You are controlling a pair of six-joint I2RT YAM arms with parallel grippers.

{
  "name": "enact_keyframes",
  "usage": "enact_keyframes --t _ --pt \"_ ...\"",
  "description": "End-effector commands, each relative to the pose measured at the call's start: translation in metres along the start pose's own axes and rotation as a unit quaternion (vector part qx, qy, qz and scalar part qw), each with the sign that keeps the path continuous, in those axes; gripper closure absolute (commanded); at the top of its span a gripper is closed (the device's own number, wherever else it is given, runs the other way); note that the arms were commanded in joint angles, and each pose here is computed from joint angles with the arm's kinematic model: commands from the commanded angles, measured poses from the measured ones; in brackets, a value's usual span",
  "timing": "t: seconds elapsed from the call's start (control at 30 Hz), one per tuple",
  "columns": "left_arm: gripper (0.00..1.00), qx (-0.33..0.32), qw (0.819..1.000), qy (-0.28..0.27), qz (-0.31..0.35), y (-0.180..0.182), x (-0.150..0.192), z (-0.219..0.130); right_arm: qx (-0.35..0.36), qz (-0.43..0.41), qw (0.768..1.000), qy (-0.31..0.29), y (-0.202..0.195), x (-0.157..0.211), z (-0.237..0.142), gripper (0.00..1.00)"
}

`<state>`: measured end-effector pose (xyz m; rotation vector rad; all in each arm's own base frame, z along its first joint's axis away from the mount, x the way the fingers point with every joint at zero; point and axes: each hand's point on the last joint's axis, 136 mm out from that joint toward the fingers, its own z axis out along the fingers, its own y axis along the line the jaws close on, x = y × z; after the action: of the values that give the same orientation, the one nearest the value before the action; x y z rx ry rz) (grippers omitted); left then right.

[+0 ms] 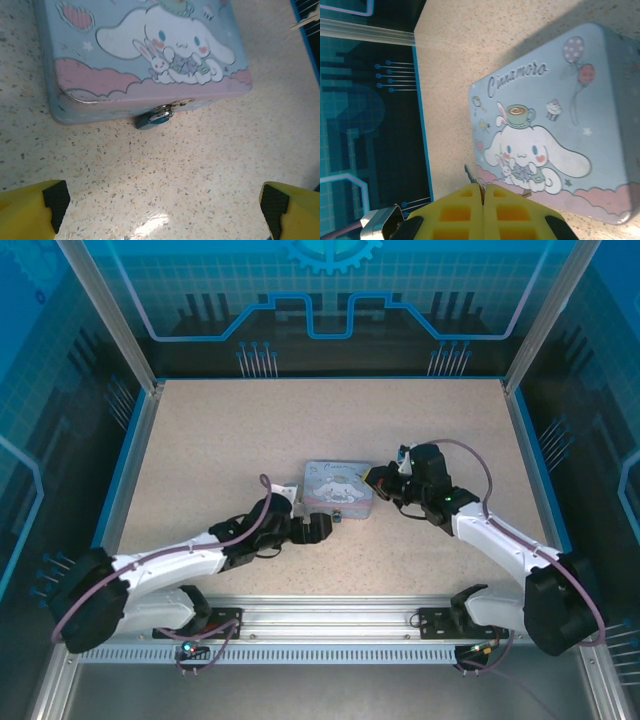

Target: Unlock the padlock with the key

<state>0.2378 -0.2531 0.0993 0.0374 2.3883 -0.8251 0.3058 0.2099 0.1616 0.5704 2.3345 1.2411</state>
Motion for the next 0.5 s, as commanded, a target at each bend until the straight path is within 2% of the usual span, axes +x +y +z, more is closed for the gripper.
enact_keyframes --t 0.0,0.47 --pt "0.01 0.037 0.999 -0.008 0.025 -0.026 -0.011 0.013 -0.005 -0.007 1.0 -0.017 0.0 -0.006 -0.002 1.0" --pt "0.01 0.052 0.998 -0.001 0.029 -0.031 -0.007 0.065 0.029 0.016 0.999 0.011 -0.036 0.001 0.03 1.0"
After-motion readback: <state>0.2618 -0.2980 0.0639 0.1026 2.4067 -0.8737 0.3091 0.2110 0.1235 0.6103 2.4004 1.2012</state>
